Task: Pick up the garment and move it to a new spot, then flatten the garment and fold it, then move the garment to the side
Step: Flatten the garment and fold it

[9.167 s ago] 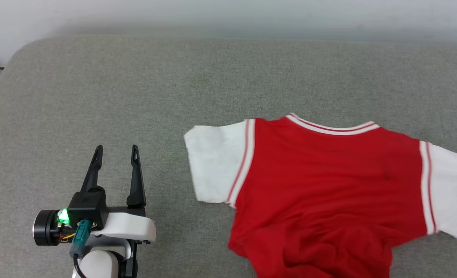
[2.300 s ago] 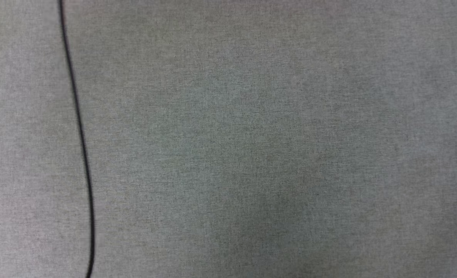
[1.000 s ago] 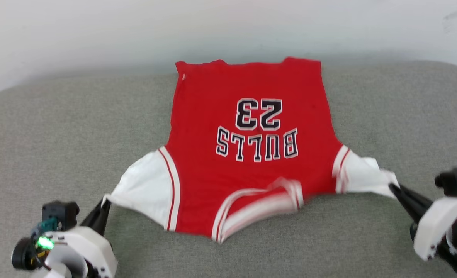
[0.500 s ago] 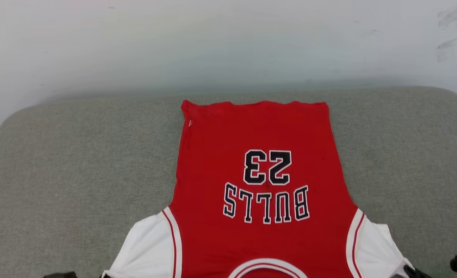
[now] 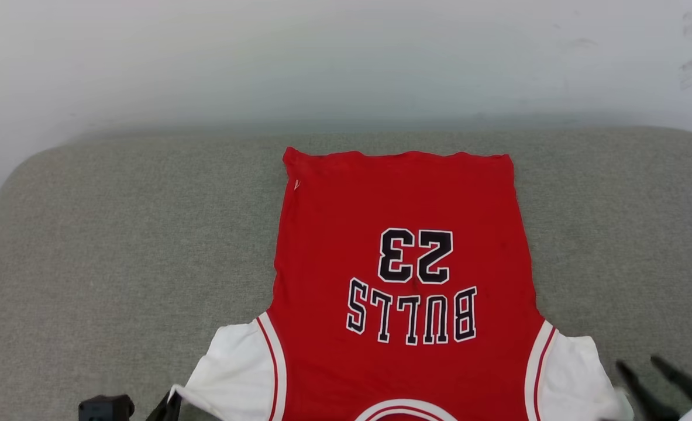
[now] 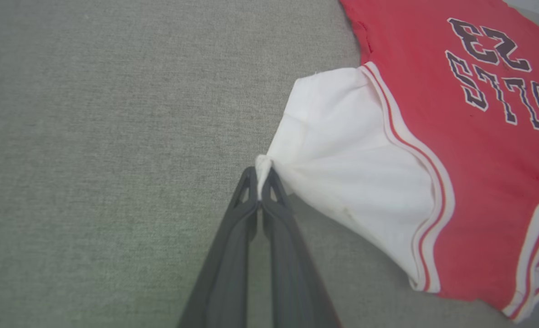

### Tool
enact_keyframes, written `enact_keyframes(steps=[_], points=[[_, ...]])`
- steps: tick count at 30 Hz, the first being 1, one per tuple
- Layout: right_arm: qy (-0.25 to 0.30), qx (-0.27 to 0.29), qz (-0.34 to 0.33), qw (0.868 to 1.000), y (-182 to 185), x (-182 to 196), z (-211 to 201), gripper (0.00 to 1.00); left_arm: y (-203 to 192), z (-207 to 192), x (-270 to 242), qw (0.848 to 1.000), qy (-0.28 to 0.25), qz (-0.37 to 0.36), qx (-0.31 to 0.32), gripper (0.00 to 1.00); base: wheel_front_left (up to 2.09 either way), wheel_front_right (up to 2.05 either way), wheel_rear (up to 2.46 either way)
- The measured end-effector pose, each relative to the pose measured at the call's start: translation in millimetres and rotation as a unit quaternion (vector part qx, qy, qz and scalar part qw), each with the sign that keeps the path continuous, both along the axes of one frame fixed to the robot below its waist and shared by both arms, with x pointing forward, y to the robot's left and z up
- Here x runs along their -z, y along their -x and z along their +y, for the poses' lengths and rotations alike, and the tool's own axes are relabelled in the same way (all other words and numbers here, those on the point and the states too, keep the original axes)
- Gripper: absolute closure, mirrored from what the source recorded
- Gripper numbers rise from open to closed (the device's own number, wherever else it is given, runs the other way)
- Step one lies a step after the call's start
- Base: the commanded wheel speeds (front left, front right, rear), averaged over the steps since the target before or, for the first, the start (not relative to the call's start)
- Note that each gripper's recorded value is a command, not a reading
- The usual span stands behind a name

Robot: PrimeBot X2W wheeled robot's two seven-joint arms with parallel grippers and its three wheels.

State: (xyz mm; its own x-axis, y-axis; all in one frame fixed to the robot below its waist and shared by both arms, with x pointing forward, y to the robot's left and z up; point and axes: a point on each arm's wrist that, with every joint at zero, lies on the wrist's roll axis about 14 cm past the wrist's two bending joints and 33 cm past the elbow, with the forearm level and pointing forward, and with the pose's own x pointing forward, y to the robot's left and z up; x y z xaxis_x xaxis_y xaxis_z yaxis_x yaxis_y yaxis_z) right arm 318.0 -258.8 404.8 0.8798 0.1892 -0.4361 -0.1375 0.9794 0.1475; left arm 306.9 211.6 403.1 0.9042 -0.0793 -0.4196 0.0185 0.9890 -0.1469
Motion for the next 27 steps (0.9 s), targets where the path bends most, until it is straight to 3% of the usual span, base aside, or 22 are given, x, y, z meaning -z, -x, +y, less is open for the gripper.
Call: enact_keyframes(steps=[4,9,15,20,27], points=[[0.011,0.001,-0.076,0.997,-38.7,-47.4,-9.7,0.0,-11.3,-3.9,-13.1,1.0,0.003,-0.026,-0.003,1.0,0.0,0.0,0.0],[0.031,0.01,-0.179,0.983,-94.1,-125.6,-25.1,0.0,-22.6,-7.9,-24.0,0.999,-0.006,-0.05,0.001,1.0,0.0,0.0,0.0],[0.045,-0.008,-0.22,0.975,-156.8,-184.1,-12.0,0.0,-43.8,-10.4,-33.1,0.997,-0.012,-0.073,0.001,1.0,0.0,0.0,0.0],[0.057,-0.043,-0.15,0.986,-207.1,-177.9,13.7,0.0,-60.3,-15.0,-31.6,0.997,-0.011,-0.078,0.003,1.0,0.0,0.0,0.0],[0.086,-0.064,0.035,0.994,-262.8,-117.8,31.9,0.0,-82.1,-13.9,-22.5,0.997,-0.015,-0.077,0.0,1.0,0.0,0.0,0.0]])
